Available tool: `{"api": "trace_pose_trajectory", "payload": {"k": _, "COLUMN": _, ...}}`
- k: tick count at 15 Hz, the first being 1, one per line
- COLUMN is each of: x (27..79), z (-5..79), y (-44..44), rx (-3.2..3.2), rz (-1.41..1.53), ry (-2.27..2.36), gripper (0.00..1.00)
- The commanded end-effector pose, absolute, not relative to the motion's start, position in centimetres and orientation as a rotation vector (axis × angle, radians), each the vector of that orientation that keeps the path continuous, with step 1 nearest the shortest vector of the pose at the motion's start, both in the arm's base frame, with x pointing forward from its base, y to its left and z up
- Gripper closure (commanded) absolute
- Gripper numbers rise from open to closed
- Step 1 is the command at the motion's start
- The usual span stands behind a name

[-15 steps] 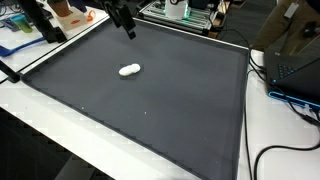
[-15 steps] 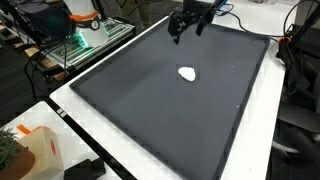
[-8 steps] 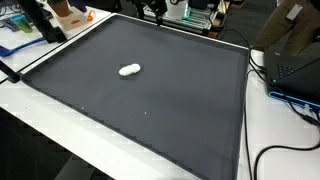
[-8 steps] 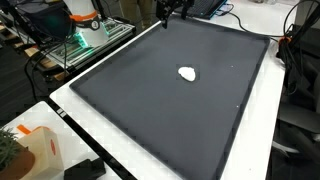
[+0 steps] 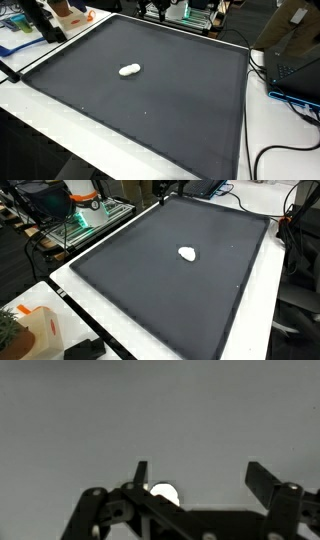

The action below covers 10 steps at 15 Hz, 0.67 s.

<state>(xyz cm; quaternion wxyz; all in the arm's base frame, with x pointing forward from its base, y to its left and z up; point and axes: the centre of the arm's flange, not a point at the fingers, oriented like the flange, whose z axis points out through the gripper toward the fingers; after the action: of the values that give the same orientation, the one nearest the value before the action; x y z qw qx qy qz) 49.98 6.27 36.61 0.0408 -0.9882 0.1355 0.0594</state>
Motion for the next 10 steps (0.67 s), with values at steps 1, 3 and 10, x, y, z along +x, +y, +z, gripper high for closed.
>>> {"api": "trace_pose_trajectory", "payload": {"k": 1, "x": 46.5, "z": 36.0, "y": 6.8, "rx": -3.029, "rz": 0.059, "ry": 0.416, "gripper": 0.0}}
{"api": "trace_pose_trajectory", "payload": {"k": 3, "x": 43.6, "z": 36.3, "y": 6.9, "rx": -3.03, "rz": -0.042, "ry": 0.385, "gripper": 0.0}}
{"api": "trace_pose_trajectory", "payload": {"k": 10, "x": 41.1, "z": 38.6, "y": 6.2, "rx": -2.99, "rz": -0.06, "ry": 0.106, "gripper": 0.0}}
